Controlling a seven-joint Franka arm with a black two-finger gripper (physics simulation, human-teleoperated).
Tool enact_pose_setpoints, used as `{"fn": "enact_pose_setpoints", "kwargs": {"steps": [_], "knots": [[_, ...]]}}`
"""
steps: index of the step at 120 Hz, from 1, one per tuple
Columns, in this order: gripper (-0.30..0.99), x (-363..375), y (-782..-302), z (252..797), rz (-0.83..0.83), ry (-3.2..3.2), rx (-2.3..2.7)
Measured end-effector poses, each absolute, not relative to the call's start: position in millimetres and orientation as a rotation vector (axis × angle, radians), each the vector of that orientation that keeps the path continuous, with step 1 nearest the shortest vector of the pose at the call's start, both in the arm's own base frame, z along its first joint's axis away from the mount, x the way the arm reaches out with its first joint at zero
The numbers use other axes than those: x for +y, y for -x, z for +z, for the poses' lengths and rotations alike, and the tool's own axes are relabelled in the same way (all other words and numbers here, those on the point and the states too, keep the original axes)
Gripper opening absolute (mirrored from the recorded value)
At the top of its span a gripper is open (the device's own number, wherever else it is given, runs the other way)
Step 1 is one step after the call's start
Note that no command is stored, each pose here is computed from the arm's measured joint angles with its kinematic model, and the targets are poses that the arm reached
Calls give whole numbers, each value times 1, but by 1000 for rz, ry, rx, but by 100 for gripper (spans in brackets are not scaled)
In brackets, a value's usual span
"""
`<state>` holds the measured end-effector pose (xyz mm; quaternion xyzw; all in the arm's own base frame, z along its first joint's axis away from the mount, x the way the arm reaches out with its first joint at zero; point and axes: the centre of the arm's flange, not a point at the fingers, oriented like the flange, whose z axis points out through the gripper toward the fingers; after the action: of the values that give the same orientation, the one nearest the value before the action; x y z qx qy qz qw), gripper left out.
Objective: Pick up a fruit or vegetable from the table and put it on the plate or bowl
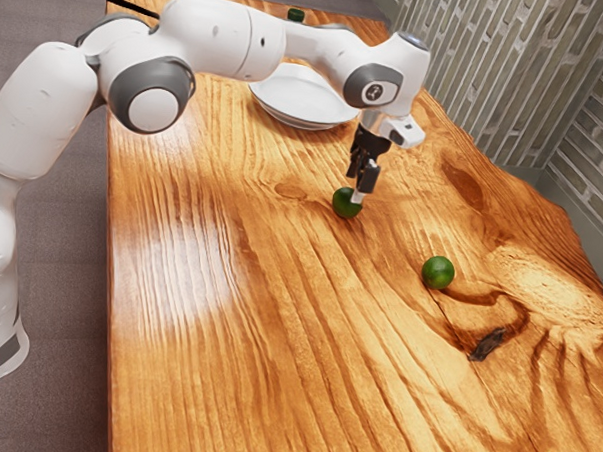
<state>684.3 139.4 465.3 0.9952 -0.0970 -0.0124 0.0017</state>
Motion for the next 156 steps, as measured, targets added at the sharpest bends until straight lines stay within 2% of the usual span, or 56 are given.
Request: {"fn": "enact_pose_setpoints", "kwargs": {"steps": [97, 110, 128, 156], "knots": [[67, 144, -696, 414, -83, -3080, -411], [60, 144, -696, 413, -79, -3074, -413], [40, 146, -696, 412, -76, -3069, -412], [28, 149, -697, 406, -77, -3071, -413]]}}
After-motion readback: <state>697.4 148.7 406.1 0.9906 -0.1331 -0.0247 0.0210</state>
